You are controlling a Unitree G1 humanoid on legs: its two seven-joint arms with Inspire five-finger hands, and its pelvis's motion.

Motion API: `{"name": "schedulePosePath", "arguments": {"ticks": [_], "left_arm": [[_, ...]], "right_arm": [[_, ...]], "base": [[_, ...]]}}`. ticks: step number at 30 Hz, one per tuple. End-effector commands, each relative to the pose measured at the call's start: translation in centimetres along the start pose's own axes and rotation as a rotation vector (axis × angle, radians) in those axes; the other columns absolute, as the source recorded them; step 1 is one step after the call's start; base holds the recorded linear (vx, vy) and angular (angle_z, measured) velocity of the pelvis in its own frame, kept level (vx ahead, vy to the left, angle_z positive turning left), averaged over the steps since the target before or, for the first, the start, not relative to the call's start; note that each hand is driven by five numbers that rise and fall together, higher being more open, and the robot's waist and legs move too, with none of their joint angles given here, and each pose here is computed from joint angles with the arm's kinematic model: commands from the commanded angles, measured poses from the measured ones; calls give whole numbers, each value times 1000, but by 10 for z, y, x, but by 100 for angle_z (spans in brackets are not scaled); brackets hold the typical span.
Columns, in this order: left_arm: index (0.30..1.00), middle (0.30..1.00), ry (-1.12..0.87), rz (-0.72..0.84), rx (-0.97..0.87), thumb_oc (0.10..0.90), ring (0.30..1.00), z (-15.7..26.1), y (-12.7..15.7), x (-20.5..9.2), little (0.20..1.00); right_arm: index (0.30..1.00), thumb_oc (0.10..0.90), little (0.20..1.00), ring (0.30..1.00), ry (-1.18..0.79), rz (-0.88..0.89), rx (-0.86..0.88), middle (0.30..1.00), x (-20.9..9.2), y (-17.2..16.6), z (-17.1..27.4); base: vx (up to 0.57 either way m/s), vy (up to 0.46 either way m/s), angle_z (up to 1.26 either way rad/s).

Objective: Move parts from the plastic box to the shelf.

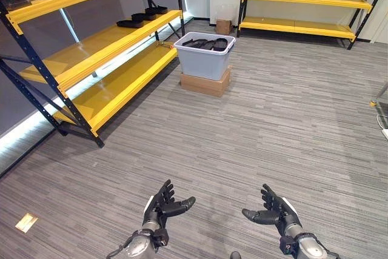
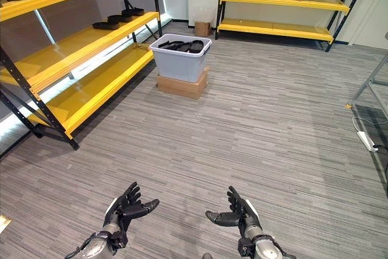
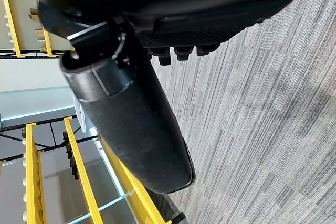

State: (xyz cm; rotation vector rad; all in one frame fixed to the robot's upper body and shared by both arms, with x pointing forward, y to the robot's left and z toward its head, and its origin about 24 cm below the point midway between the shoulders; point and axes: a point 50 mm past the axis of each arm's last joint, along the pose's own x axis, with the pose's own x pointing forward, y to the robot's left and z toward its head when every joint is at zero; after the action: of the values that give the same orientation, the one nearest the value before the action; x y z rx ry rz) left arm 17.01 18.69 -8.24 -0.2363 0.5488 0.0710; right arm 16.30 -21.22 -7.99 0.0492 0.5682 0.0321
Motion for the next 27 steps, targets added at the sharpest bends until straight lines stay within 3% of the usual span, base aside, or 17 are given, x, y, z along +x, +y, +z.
{"name": "schedulePosePath", "arguments": {"ticks": [1,27], "left_arm": [[1000,1000,-190,-57,32,900,1000,45,-4,16,1000],[1000,1000,-207,-69,66,900,1000,50,-6,16,1000]], "right_arm": [[1000,900,1000,1000,-211,56,-32,1000,8,4,45],[1000,900,1000,1000,-213,52,-42,1000,9,3,46]], "base": [[0,0,0],[1,-1,0]]}}
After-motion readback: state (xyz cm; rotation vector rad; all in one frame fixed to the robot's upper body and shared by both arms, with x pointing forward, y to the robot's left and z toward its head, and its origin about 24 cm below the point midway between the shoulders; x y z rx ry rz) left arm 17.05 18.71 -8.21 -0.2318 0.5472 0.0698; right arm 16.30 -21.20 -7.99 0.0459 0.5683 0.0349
